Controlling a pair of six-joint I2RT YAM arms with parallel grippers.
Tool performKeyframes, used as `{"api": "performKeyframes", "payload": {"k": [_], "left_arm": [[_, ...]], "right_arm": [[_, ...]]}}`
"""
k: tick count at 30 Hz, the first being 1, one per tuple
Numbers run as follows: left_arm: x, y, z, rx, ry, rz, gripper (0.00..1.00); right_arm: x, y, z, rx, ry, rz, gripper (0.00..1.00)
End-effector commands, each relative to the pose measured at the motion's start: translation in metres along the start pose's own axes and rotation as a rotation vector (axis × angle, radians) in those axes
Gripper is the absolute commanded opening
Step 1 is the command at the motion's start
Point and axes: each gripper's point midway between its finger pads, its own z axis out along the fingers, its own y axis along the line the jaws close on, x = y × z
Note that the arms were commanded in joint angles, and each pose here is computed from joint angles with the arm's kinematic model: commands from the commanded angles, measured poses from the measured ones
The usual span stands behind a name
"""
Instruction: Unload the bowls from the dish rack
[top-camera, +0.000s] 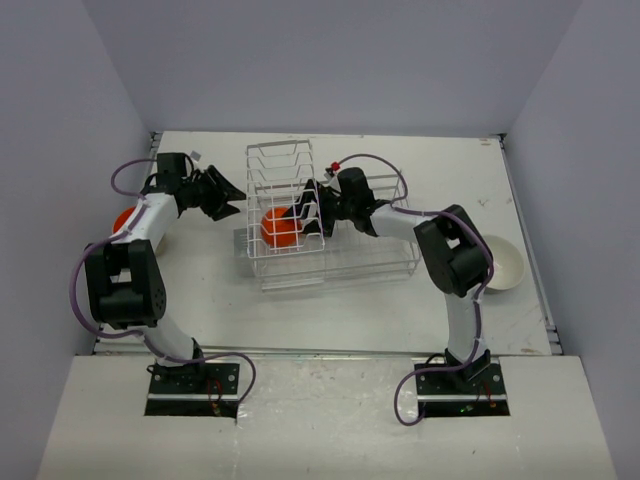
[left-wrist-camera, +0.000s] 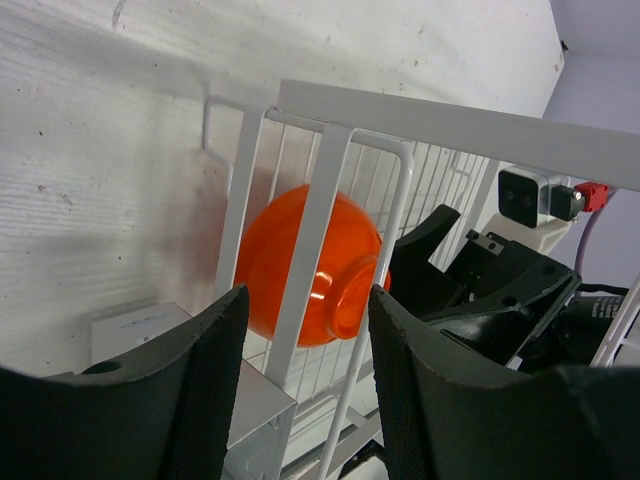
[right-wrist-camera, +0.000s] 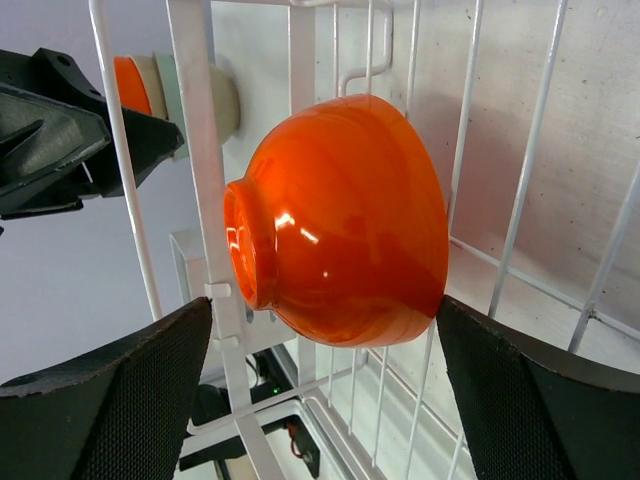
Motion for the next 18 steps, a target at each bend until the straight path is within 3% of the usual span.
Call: {"api": "performKeyframes", "payload": {"k": [1,12,18], "left_arm": [[-0.010,-0.012,-0.004,0.046,-0.015,0.047,0.53],[-0.007,-0.010,-0.004,0.044,-0.008,0.048,0.53],[-0.010,-0.010,-0.005,0.045,-0.014,0.048,0.53]], "right_arm": [[-0.006,0.017,0.000,-0.074,0.002,-0.067,0.92],[0.001,0.035,-0.001,-0.199,0.047,-0.080,0.84],[0.003,0.039,0.002,-0.250,0.066,-0.052,0.74]]}}
